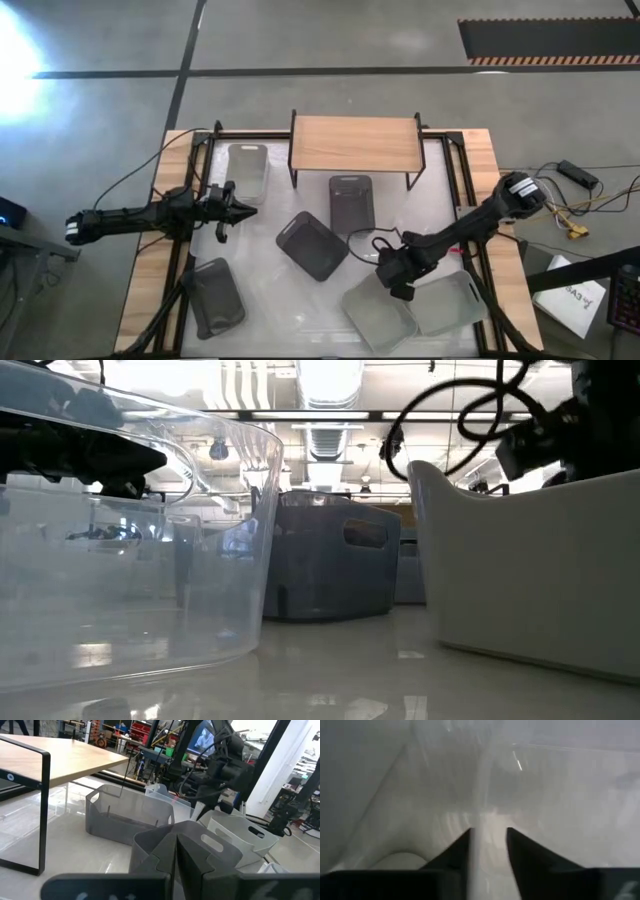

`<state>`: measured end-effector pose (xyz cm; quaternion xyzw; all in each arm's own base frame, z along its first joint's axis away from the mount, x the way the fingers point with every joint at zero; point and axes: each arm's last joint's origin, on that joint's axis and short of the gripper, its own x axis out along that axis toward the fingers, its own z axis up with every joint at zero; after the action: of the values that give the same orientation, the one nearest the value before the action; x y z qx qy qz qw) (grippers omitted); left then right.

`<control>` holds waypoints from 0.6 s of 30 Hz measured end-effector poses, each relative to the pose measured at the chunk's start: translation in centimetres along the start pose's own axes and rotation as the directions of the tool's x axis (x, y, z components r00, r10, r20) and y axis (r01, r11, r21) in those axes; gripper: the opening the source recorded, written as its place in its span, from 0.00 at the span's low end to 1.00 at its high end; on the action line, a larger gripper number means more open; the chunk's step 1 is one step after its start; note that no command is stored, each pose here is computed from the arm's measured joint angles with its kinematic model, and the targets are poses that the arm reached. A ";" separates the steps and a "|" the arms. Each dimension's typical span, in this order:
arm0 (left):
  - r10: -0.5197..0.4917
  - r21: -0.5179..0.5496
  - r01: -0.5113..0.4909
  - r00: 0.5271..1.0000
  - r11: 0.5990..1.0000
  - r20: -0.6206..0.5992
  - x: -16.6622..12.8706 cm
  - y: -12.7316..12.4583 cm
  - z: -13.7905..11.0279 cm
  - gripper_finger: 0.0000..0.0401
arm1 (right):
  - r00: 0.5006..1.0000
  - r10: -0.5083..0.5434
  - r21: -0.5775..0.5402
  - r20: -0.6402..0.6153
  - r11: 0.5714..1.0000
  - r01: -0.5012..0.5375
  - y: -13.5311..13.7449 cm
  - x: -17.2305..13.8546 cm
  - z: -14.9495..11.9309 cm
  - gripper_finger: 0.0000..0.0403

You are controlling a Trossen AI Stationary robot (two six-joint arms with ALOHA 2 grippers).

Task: Stack baskets on shelf by color
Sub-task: Put the top right transparent bin on the shelf

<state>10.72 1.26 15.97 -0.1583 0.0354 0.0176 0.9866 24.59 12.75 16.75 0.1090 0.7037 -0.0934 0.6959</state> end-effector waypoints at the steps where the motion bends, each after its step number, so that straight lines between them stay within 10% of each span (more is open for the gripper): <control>1: 0.000 0.000 0.000 1.000 1.000 0.000 0.0 0.0 0.0 0.00 | 1.000 -0.004 -0.008 -0.005 1.000 0.004 0.0 0.2 0.0 0.14; 18: 0.000 0.000 0.000 1.000 1.000 0.000 0.0 0.0 0.0 0.00 | 0.991 0.025 -0.129 0.130 0.992 -0.008 2.2 -12.2 -0.3 0.02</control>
<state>10.72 1.26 15.97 -0.1583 0.0352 0.0176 0.9866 25.02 14.69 29.02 0.0634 0.6598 -0.0490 0.7472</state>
